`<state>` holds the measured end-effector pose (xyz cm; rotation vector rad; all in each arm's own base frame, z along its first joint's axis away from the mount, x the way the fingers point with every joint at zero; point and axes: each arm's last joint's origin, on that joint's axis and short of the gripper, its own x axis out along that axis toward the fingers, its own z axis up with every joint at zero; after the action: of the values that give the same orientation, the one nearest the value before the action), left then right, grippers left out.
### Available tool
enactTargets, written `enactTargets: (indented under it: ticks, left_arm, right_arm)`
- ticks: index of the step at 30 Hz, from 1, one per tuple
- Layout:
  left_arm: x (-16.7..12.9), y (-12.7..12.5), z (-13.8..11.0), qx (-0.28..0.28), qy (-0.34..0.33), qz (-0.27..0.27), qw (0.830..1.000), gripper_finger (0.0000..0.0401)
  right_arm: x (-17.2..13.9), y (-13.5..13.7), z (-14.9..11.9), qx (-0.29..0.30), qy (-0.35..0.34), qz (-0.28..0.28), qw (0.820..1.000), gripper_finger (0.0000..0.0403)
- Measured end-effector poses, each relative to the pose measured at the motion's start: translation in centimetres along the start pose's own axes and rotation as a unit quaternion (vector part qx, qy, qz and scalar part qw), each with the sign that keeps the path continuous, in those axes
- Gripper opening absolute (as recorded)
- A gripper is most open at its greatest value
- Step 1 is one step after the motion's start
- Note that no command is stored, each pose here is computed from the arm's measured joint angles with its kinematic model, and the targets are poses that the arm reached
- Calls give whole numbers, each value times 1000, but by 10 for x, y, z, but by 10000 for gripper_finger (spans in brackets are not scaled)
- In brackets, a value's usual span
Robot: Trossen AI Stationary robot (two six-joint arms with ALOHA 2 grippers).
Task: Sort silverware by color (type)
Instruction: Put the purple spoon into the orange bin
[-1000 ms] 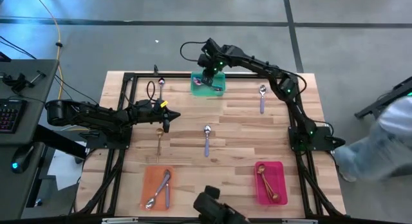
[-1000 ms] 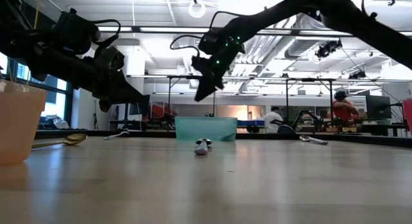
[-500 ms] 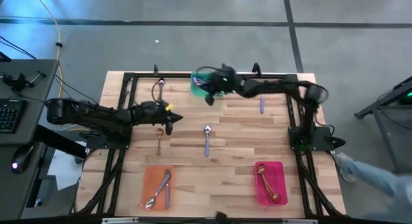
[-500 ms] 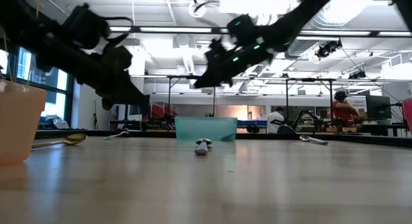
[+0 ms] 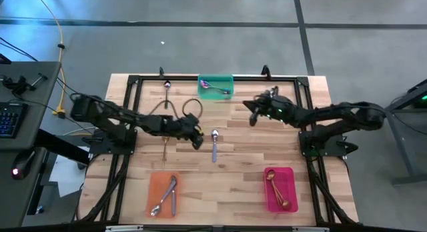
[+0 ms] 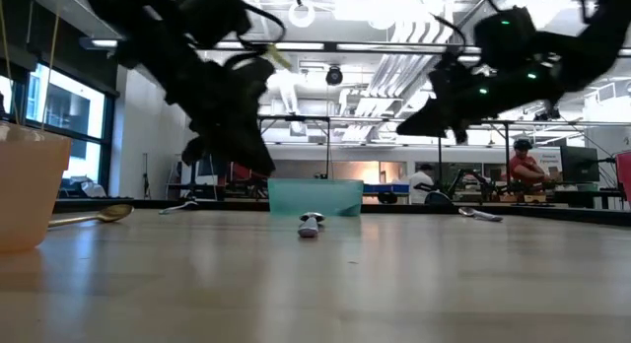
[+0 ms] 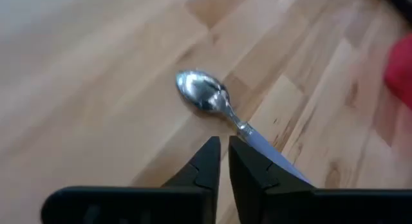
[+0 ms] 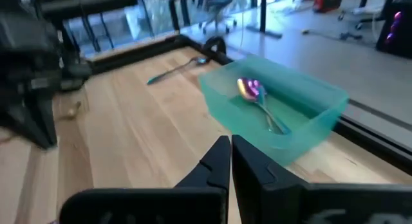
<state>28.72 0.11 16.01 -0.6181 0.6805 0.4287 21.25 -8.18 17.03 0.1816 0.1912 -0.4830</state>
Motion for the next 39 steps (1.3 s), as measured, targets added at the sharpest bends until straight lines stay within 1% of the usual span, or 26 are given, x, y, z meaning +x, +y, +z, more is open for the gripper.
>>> enactTargets:
  ticks: [3,6,12,17,22,25,29,35,39]
  left_arm:
    - [16,-15,1,-26,19,25,999,44]
    - [31,-28,1,-37,29,55,997,68]
    - [58,-50,2,-62,35,71,995,116]
    - [77,-53,-1,-81,39,111,990,141]
    - [89,-53,-3,-68,23,134,988,147]
    - [92,-52,-4,-59,12,150,987,140]
    - [93,-46,-3,-36,11,170,985,116]
    - [95,-37,4,5,26,177,984,58]
    - [97,-30,10,41,56,161,984,14]
  right_arm:
    - [-15,-3,-8,5,-17,0,1000,0]
    - [-24,-5,-11,13,-26,0,1000,0]
    - [-30,-6,-12,14,-27,-1,1000,0]
    - [-30,-5,-13,10,-22,0,1000,0]
    - [-30,-5,-13,-4,-22,1,1000,0]
    - [-30,-5,-13,-11,-22,2,1000,0]
    - [-30,-5,-14,-17,-18,2,1000,0]
    - [-30,-4,-14,-33,-17,7,999,0]
    - [-30,-4,-14,-43,-16,11,999,0]
